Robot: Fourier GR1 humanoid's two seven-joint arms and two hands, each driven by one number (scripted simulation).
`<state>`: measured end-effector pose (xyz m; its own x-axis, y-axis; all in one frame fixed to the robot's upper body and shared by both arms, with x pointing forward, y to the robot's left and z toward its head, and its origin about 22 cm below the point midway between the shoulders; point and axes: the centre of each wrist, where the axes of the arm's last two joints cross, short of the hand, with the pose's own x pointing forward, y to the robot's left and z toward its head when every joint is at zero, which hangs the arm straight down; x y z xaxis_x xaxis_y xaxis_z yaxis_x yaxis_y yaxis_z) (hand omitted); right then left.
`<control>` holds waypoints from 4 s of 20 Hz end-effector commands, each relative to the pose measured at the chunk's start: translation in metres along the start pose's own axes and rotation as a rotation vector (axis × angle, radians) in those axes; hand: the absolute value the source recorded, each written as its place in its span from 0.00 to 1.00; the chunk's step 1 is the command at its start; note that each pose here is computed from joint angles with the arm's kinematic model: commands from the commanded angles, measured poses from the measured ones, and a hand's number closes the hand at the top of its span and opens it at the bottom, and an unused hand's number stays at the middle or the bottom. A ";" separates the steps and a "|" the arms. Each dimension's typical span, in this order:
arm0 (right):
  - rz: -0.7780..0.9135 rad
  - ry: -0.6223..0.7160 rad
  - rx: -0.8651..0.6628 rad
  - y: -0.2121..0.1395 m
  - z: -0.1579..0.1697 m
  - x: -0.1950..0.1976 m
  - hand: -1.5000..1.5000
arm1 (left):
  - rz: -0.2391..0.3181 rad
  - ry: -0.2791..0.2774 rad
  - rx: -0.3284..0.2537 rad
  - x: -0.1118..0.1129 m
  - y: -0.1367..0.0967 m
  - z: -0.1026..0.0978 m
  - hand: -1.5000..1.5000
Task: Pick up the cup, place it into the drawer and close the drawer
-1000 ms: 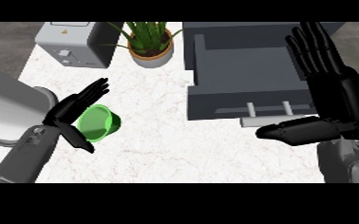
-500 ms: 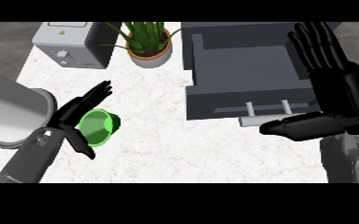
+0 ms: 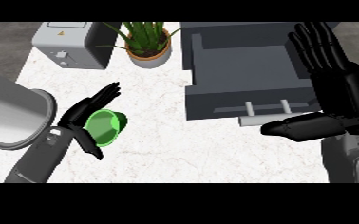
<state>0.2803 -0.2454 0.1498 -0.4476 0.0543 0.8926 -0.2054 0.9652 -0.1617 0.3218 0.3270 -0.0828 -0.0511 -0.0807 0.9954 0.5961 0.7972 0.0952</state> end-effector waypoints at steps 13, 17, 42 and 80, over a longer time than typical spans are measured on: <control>0.012 0.021 0.001 -0.005 0.006 0.002 0.00 | 0.035 -0.373 -0.002 -0.006 -0.032 -0.027 1.00; 0.035 0.022 -0.039 -0.016 0.009 0.009 0.00 | -0.077 -0.292 0.552 -0.032 -0.041 0.005 1.00; 0.061 0.059 -0.084 -0.031 0.027 -0.002 0.00 | 0.025 -0.613 0.426 0.171 -0.083 -0.180 1.00; -0.066 -0.055 0.164 0.005 -0.022 0.000 0.00 | -0.127 -0.122 0.370 0.214 -0.143 -0.263 0.00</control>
<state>0.2955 -0.2395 0.1627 -0.4846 0.0251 0.8744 -0.2966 0.9357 -0.1912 0.4381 0.0372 0.1179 -0.2164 -0.2095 0.9536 0.2555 0.9305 0.2624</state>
